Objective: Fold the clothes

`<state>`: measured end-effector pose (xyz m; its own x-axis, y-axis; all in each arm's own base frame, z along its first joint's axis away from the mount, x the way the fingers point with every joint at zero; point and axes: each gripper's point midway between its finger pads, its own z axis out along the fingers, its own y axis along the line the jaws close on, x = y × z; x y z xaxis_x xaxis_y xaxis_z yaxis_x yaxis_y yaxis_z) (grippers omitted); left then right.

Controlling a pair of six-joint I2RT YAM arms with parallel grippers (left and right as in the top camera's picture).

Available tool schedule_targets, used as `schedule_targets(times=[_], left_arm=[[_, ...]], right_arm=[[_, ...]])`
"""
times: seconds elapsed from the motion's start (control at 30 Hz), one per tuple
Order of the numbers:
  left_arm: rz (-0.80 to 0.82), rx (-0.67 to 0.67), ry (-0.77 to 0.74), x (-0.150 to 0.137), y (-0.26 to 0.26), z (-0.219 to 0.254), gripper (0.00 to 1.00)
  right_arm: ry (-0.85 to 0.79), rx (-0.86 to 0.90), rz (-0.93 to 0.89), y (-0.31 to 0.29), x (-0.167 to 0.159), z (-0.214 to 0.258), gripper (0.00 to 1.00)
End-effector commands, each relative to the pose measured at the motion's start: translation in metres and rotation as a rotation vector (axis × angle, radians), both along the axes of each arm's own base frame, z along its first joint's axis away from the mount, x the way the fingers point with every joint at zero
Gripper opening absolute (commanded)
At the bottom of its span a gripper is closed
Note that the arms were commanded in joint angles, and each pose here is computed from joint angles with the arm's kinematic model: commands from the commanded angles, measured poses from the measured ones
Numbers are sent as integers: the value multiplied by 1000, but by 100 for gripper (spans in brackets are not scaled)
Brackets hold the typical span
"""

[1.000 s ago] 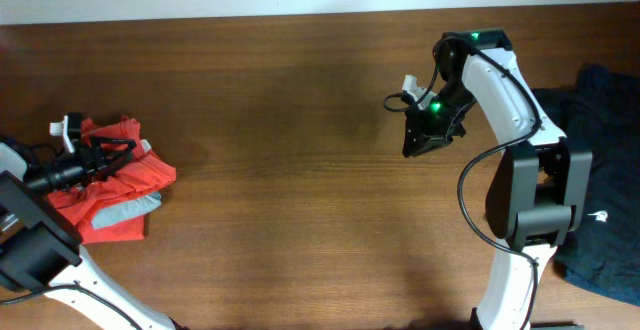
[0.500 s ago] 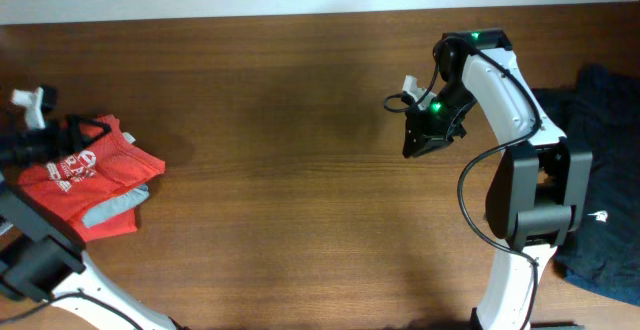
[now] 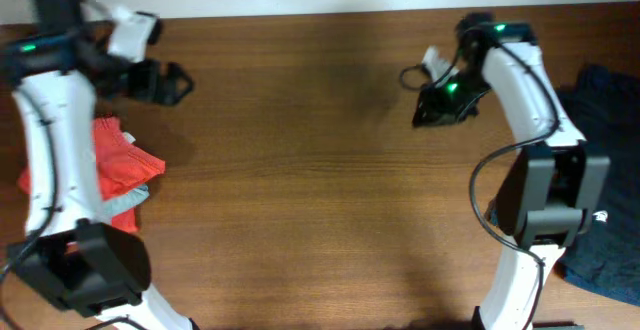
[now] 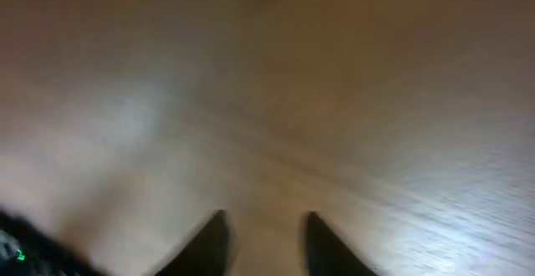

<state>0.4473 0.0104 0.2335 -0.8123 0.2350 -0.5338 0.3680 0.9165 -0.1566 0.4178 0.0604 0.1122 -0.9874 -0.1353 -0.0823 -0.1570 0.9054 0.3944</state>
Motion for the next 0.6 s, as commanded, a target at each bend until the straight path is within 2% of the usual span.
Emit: schedule_targets(times=[0.0, 0.1, 0.3, 0.57], left_arm=[[59, 134, -26, 12, -30, 5, 99], [28, 210, -55, 20, -53, 3, 99], [16, 167, -22, 8, -69, 4, 99], [36, 160, 4, -18, -65, 20, 99]], right_arm=[[-189, -11, -99, -28, 31, 54, 98], [-224, -13, -123, -40, 39, 58, 99], [-189, -70, -179, -58, 23, 68, 99], [-329, -203, -265, -76, -5, 134, 99]])
